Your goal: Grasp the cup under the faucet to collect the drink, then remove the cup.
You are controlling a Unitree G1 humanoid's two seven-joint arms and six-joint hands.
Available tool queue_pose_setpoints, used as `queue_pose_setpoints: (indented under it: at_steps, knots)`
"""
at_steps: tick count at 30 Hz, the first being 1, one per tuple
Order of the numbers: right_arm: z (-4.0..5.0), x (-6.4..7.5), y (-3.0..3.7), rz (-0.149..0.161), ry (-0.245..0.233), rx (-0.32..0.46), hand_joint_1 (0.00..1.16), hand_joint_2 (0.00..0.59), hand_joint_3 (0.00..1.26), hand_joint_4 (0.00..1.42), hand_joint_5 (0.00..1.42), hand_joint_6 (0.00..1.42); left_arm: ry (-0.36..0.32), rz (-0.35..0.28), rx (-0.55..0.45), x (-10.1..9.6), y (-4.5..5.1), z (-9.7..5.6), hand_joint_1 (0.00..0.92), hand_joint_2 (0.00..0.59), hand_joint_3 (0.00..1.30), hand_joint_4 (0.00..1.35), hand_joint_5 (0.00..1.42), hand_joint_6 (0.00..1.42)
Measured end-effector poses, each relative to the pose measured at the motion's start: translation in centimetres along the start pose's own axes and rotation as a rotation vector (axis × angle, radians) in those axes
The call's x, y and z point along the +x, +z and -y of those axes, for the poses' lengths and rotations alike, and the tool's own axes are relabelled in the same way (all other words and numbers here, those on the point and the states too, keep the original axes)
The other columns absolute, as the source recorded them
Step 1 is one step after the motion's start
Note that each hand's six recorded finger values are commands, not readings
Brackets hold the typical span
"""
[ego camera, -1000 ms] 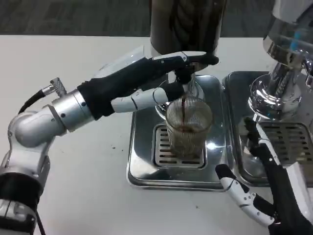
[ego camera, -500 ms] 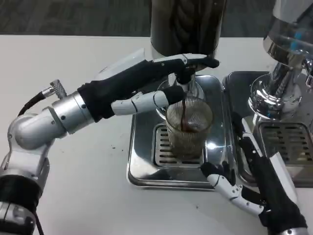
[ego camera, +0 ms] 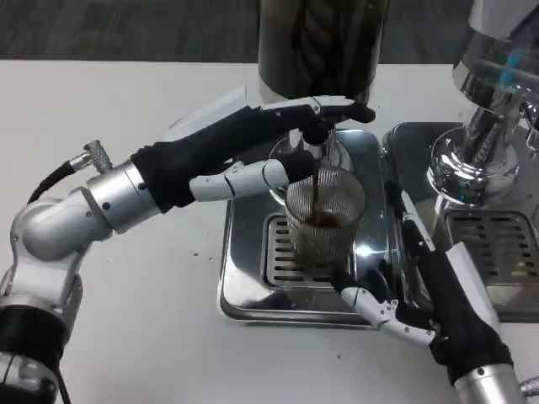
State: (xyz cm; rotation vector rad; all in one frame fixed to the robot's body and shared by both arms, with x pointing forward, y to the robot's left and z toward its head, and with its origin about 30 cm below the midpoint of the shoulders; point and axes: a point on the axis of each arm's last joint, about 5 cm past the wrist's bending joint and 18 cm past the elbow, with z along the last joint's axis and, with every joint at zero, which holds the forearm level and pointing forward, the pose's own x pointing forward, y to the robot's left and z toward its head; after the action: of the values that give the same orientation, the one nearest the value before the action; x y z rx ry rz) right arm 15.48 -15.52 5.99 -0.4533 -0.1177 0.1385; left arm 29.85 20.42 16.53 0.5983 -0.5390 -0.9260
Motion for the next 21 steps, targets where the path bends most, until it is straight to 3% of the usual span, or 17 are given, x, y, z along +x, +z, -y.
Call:
queue_pose_setpoints:
  at_steps: [13,21]
  knots:
    - [-0.25,1.4,-0.46,-0.036,-0.001,0.021,0.62,0.23,0.0,0.0,0.0,0.04,0.0,-0.004,0.003,-0.1,0.05,-0.1,0.0,0.194,0.22,0.12,0.05,0.06]
    - [-0.31,2.8,-0.69,-0.03,0.006,0.034,0.62,0.23,0.0,0.0,0.0,0.06,0.0,-0.005,0.005,-0.2,0.06,-0.1,0.0,0.195,0.23,0.12,0.05,0.06]
